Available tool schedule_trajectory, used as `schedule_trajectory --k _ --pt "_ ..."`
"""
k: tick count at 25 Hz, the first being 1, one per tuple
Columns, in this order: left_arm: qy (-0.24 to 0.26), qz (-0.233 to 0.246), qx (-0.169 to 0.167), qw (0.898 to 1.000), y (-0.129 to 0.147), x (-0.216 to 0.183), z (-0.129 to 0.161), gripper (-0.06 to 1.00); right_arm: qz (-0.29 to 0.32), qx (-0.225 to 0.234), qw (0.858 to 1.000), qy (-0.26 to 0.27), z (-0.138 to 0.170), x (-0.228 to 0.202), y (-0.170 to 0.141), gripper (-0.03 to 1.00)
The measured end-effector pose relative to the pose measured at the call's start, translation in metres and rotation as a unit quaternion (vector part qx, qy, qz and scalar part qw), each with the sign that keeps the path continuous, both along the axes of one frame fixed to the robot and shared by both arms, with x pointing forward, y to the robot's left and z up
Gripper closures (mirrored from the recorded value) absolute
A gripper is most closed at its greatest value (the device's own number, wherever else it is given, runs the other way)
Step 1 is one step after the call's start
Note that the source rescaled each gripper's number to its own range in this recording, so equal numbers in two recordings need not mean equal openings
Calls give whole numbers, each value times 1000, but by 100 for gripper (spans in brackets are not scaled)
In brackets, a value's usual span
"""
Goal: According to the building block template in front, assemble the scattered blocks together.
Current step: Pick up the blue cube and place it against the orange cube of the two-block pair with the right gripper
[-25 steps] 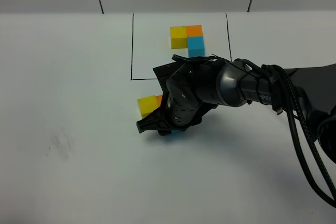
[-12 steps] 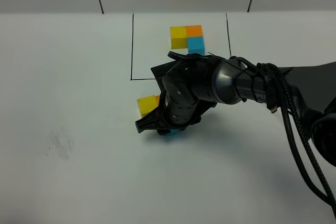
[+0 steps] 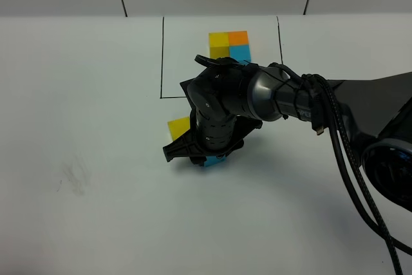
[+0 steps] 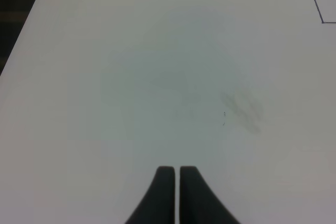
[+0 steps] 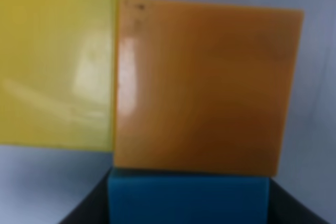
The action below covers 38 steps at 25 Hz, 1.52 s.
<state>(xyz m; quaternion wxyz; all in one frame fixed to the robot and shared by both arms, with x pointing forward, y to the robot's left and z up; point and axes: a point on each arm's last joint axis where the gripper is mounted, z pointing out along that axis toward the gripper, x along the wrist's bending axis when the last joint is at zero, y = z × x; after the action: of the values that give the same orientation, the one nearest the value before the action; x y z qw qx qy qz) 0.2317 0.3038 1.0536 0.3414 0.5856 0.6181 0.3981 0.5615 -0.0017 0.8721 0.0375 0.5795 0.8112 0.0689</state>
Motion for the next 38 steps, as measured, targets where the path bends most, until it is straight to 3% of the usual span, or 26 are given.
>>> schedule_trajectory --k 38 --pt "0 0 0 1000 0 0 0 94 5 3 1000 -2 0 1 1 51"
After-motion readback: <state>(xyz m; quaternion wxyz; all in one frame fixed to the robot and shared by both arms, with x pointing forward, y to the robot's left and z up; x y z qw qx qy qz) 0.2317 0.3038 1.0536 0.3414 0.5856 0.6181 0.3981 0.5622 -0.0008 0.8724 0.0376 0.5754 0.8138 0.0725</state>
